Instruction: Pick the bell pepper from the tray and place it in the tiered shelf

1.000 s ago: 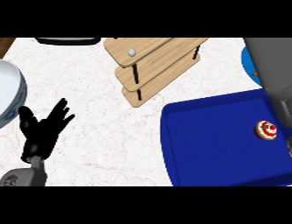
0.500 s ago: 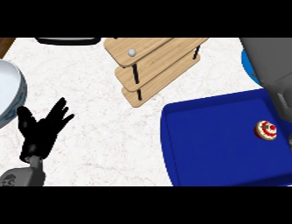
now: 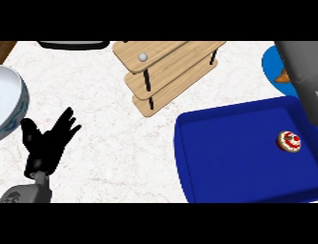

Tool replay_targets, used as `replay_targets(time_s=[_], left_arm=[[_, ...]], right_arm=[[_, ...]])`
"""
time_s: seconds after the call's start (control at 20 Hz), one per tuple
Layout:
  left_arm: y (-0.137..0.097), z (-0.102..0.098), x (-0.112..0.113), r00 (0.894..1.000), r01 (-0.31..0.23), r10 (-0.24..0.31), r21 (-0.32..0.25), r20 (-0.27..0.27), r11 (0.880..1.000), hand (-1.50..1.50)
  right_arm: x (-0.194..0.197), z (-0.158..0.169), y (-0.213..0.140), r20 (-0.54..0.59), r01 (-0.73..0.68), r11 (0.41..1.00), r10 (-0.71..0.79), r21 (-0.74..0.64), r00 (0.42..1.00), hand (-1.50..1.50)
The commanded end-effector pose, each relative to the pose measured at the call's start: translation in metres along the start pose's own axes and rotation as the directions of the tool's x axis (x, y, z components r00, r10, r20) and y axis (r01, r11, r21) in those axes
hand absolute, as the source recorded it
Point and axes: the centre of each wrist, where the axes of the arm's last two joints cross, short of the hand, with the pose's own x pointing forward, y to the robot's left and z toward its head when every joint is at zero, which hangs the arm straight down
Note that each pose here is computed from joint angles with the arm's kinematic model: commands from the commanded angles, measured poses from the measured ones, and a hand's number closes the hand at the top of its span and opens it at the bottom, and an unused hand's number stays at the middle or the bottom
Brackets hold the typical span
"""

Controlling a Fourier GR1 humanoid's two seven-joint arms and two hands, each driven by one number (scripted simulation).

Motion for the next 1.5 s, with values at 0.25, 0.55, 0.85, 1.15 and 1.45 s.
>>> replay_targets(time_s=[0.25,0.55,0.85,1.15,1.45], left_arm=[[-0.008,0.0,-0.011,0.998,0.0,0.0,-0.005,-0.061,1.0,0.0],[0.008,0.001,0.006,0.999,0.004,-0.004,-0.004,-0.05,1.0,0.0],[0.003,0.002,0.015,0.999,0.016,-0.018,-0.03,-0.051,0.999,0.0],[-0.014,-0.002,0.009,0.999,0.007,-0.008,-0.042,-0.041,0.999,0.0],[0.014,-0.006,0.006,0.999,0.017,-0.017,-0.018,-0.032,1.0,0.0]], right_arm=[[0.0,0.002,-0.024,-0.02,0.356,0.932,-0.358,-0.073,0.933,-1.5],[-0.011,0.018,-0.059,-0.043,0.43,0.866,-0.455,-0.254,0.89,-1.5],[-0.022,0.039,-0.096,-0.066,0.351,0.816,-0.426,-0.458,0.902,-1.5],[-0.053,0.091,-0.156,-0.073,0.391,0.734,-0.511,-0.555,0.856,-1.5],[-0.079,0.132,-0.185,-0.051,0.439,0.737,-0.537,-0.513,0.842,-1.5]])
